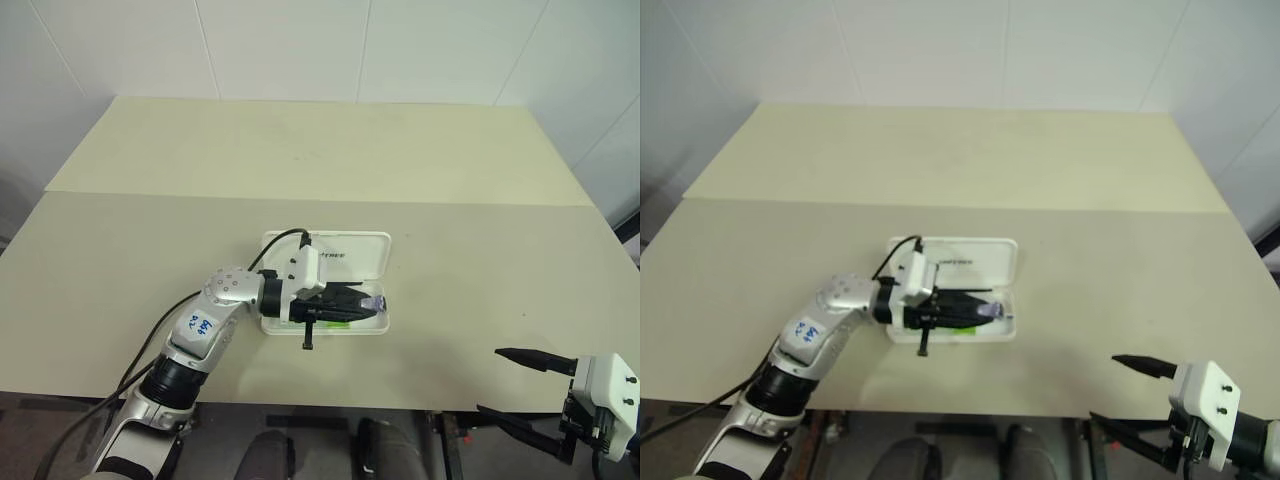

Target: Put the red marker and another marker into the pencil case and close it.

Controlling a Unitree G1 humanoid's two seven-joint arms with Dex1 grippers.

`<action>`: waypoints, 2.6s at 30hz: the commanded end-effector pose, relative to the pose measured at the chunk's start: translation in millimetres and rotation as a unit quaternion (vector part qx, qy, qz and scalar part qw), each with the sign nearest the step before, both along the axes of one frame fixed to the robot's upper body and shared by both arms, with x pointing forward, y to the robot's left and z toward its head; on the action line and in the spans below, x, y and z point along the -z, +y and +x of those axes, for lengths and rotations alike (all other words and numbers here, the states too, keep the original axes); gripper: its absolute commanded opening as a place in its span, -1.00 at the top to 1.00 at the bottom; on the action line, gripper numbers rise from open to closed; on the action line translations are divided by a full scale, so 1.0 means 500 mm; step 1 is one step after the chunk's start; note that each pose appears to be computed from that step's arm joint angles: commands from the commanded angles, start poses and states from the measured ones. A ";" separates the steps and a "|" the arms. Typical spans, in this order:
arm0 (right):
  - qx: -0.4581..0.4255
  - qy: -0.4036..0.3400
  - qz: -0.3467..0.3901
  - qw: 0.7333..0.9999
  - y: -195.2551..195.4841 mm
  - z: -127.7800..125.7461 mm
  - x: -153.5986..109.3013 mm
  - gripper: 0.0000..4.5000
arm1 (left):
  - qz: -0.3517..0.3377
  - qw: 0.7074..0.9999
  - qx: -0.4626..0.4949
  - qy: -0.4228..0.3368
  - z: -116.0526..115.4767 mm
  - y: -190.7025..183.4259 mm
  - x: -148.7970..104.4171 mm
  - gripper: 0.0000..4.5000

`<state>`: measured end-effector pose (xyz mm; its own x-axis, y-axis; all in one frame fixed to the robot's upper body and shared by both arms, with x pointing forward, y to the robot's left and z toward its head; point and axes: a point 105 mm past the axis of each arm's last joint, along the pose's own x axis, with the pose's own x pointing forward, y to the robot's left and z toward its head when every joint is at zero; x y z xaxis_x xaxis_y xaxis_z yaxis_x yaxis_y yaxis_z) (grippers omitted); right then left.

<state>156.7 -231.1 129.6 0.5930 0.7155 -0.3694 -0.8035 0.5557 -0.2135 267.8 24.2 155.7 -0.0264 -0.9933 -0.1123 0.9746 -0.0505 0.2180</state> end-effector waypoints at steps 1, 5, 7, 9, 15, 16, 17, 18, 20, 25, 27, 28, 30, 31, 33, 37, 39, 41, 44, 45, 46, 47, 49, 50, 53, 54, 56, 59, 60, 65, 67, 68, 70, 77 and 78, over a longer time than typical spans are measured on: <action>0.011 -0.030 0.019 0.999 -0.005 -0.001 -0.021 -1.00 | 0.000 1.000 0.003 -0.006 -0.006 -0.007 0.010 0.84; 0.021 -0.046 0.039 0.998 -0.003 0.000 -0.031 -1.00 | 0.010 1.000 0.002 -0.008 -0.005 -0.009 0.022 0.84; 0.024 -0.052 0.045 0.997 -0.002 0.000 -0.034 -1.00 | 0.012 1.000 0.002 -0.008 -0.004 -0.011 0.025 0.84; 0.026 -0.057 0.056 0.997 0.002 -0.001 -0.039 -1.00 | 0.015 1.000 0.002 -0.008 -0.002 -0.013 0.030 0.84; 0.041 -0.083 0.092 0.991 0.012 0.005 -0.056 -1.00 | 0.017 1.000 0.010 -0.011 -0.002 -0.021 0.033 0.84; 0.041 -0.083 0.096 0.991 0.013 0.004 -0.055 -1.00 | 0.017 1.000 0.013 -0.012 -0.003 -0.023 0.033 0.84; 0.042 -0.080 0.097 0.991 0.012 0.001 -0.052 -1.00 | 0.017 1.000 0.014 -0.012 -0.003 -0.025 0.034 0.84; 0.043 -0.078 0.097 0.991 0.011 -0.001 -0.050 -1.00 | 0.021 1.000 0.011 -0.011 -0.002 -0.025 0.036 0.84; 0.045 -0.078 0.098 0.991 0.009 -0.003 -0.048 -1.00 | 0.024 1.000 0.011 -0.011 -0.003 -0.026 0.038 0.84; 0.046 -0.077 0.101 0.991 0.006 -0.008 -0.044 -1.00 | 0.027 1.000 0.004 -0.010 0.001 -0.030 0.040 0.84; 0.046 -0.073 0.104 0.991 0.001 -0.013 -0.038 -1.00 | 0.032 0.999 -0.007 -0.011 0.007 -0.029 0.042 0.84; 0.048 -0.071 0.105 0.991 -0.002 -0.016 -0.035 -1.00 | 0.035 0.999 -0.014 -0.011 0.010 -0.027 0.043 0.84; 0.051 -0.068 0.104 0.991 -0.006 -0.019 -0.029 -1.00 | 0.037 0.999 -0.020 -0.011 0.014 -0.025 0.045 0.84; 0.052 -0.068 0.104 0.991 -0.008 -0.021 -0.027 -1.00 | 0.040 0.999 -0.023 -0.012 0.016 -0.022 0.046 0.84; 0.052 -0.068 0.105 0.991 -0.008 -0.023 -0.025 -1.00 | 0.050 0.998 -0.032 -0.018 0.025 -0.016 0.048 0.84; 0.053 -0.068 0.106 0.991 -0.011 -0.024 -0.018 -1.00 | 0.061 0.996 -0.052 -0.029 0.045 -0.012 0.048 0.84; 0.054 -0.068 0.107 0.990 -0.013 -0.025 -0.014 -1.00 | 0.063 0.996 -0.054 -0.032 0.050 -0.012 0.047 0.84; 0.055 -0.068 0.107 0.990 -0.014 -0.025 -0.013 -1.00 | 0.066 0.996 -0.054 -0.037 0.052 -0.011 0.048 0.84; 0.056 -0.068 0.108 0.990 -0.014 -0.027 -0.011 -1.00 | 0.067 0.996 -0.050 -0.040 0.052 -0.012 0.048 0.84; 0.057 -0.067 0.108 0.990 -0.015 -0.028 -0.009 -1.00 | 0.069 0.996 -0.048 -0.043 0.053 -0.012 0.049 0.84; 0.058 -0.066 0.109 0.990 -0.016 -0.029 -0.008 -1.00 | 0.071 0.995 -0.047 -0.044 0.053 -0.013 0.049 0.84; 0.059 -0.065 0.109 0.990 -0.016 -0.029 -0.007 -1.00 | 0.071 0.995 -0.046 -0.045 0.053 -0.013 0.050 0.84; 0.060 -0.064 0.108 0.990 -0.016 -0.030 -0.006 -1.00 | 0.067 0.996 -0.038 -0.045 0.050 -0.016 0.046 0.84; 0.061 -0.064 0.108 0.990 -0.016 -0.030 -0.006 -1.00 | 0.066 0.996 -0.035 -0.045 0.048 -0.017 0.045 0.84; 0.062 -0.066 0.109 0.990 -0.015 -0.029 -0.007 -1.00 | 0.073 0.996 -0.029 -0.043 0.042 -0.019 0.046 0.84; 0.062 -0.067 0.109 0.990 -0.014 -0.028 -0.007 -1.00 | 0.078 0.996 -0.030 -0.043 0.041 -0.019 0.048 0.84; 0.064 -0.071 0.113 0.989 -0.008 -0.026 -0.011 -1.00 | 0.079 0.995 -0.029 -0.046 0.041 -0.022 0.050 0.84; 0.066 -0.073 0.117 0.988 -0.004 -0.023 -0.013 -1.00 | 0.080 0.995 -0.029 -0.047 0.042 -0.023 0.050 0.84; 0.066 -0.073 0.117 0.988 -0.003 -0.022 -0.013 -1.00 | 0.081 0.995 -0.029 -0.047 0.043 -0.024 0.049 0.84; 0.069 -0.075 0.118 0.988 0.001 -0.018 -0.015 -1.00 | 0.078 0.995 -0.028 -0.055 0.047 -0.029 0.047 0.84; 0.070 -0.077 0.118 0.987 0.003 -0.016 -0.016 -1.00 | 0.079 0.995 -0.030 -0.058 0.049 -0.030 0.048 0.52; 0.071 -0.078 0.119 0.987 0.004 -0.015 -0.017 -1.00 | 0.078 0.995 -0.027 -0.057 0.048 -0.030 0.047 0.42; 0.072 -0.078 0.119 0.987 0.005 -0.014 -0.017 -1.00 | 0.076 0.995 -0.025 -0.055 0.047 -0.031 0.045 0.14; 0.074 -0.075 0.116 0.988 0.004 -0.014 -0.016 -1.00 | 0.072 0.996 -0.019 -0.055 0.043 -0.034 0.040 -0.94; 0.075 -0.075 0.116 0.988 0.003 -0.014 -0.016 -1.00 | 0.068 0.996 -0.014 -0.054 0.039 -0.036 0.036 -0.99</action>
